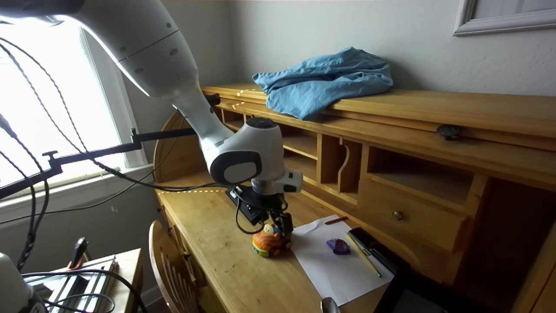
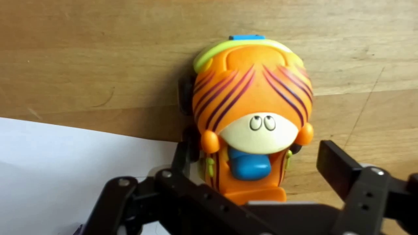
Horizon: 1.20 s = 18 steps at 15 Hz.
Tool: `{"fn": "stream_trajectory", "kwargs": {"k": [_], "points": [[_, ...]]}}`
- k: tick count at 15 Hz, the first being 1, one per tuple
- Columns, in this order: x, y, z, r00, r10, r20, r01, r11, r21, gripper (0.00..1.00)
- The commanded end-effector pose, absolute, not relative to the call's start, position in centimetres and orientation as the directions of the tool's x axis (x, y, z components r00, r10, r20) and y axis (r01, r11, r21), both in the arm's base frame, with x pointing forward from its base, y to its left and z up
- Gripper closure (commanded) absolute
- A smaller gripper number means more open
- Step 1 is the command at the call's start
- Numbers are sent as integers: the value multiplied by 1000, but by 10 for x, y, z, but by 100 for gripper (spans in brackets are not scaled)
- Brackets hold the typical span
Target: Move the toy car on the desk
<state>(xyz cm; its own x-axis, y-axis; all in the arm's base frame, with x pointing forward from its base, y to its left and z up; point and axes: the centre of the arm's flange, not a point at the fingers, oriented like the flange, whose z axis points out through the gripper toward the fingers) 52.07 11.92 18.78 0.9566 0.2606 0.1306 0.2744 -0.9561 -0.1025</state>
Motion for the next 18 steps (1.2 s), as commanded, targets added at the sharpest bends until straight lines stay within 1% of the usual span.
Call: {"fn": "stream_trajectory", "kwargs": {"k": [1,3,4,10,11,14,18], "points": [[526,120,179,957,257,137,272,-957,-103,26],[525,119,177,960,251,125,265,-958,-108,43],[521,120,185,957,260,128,274,-956,-105,22],[522,119,184,958,258,128,272,-956,-107,22],[522,119,184,958,258,128,272,-956,-107,47],[519,123,192,974,163,156,177,-981,-82,48],[518,126,199,984,49,173,67,-993,-97,48]]}}
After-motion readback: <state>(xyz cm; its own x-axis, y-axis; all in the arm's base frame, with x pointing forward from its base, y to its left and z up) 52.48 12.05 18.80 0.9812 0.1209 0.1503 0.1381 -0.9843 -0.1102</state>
